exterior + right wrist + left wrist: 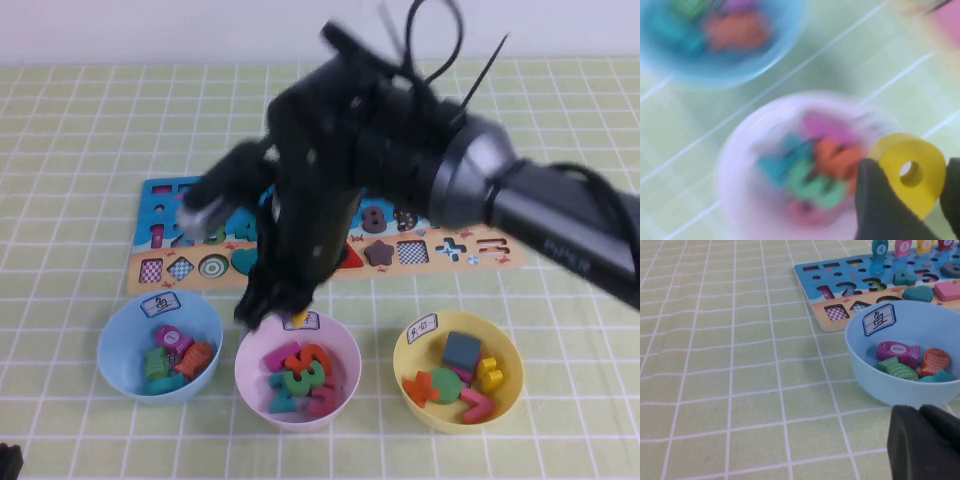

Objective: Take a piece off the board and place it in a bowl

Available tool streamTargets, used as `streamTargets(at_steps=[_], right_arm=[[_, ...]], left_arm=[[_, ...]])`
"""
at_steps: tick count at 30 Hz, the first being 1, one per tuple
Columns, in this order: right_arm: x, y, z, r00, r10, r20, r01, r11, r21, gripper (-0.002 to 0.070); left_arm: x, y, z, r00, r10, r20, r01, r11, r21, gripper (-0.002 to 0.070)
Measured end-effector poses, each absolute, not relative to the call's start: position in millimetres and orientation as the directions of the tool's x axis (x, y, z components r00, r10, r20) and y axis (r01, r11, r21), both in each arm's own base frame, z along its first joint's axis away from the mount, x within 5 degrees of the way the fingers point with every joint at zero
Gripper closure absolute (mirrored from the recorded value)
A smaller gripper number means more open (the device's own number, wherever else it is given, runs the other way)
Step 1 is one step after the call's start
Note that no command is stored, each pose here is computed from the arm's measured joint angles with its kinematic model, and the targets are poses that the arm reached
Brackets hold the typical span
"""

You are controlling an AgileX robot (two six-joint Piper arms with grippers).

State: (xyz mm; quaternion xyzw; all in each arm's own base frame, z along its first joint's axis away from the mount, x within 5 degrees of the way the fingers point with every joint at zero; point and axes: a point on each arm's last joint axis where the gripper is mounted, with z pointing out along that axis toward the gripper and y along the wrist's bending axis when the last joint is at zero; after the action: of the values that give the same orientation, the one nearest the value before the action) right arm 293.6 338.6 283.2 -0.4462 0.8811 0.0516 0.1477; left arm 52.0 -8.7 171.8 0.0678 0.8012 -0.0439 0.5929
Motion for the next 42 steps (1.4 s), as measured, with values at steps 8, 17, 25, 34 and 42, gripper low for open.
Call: streamTargets(at_steps=[8,17,25,34,42], right_arm=[[274.2,346.8,250.2,-0.533,-0.822,-0.200,-0.833,0.551,-0.043,0.0443],[276.4,349.0,235.8,-0.517,-0.839,-0.168,-0.846,0.531,-0.049,0.0435],[277.0,348.6,235.9,-0.512,-0.843,-0.166,-0.848,0.526,-0.058,0.0244],[258.7,333.8,307.1,-0.519,-0.776,-0.360,-0.830,0.558,-0.007,0.0644],[219.5,299.9,383.9,-0.377,-0.579,-0.723,-0.862,0.504,0.047,0.0689]], left_arm=[[52.0,-8.7,171.8,-0.288,0.057,-0.956,0.161,0.987,0.010,0.0680],[52.0,-8.7,171.8,-0.288,0.057,-0.956,0.161,0.987,0.010,0.0680],[52.0,-8.7,171.8,-0.288,0.057,-0.956,0.161,0.987,0.010,0.0680],[52.0,-8.7,171.8,-0.288,0.057,-0.956,0.161,0.987,0.010,0.0680],[52.0,-8.7,171.8,-0.288,0.057,-0.956,0.161,0.987,0.010,0.0680]])
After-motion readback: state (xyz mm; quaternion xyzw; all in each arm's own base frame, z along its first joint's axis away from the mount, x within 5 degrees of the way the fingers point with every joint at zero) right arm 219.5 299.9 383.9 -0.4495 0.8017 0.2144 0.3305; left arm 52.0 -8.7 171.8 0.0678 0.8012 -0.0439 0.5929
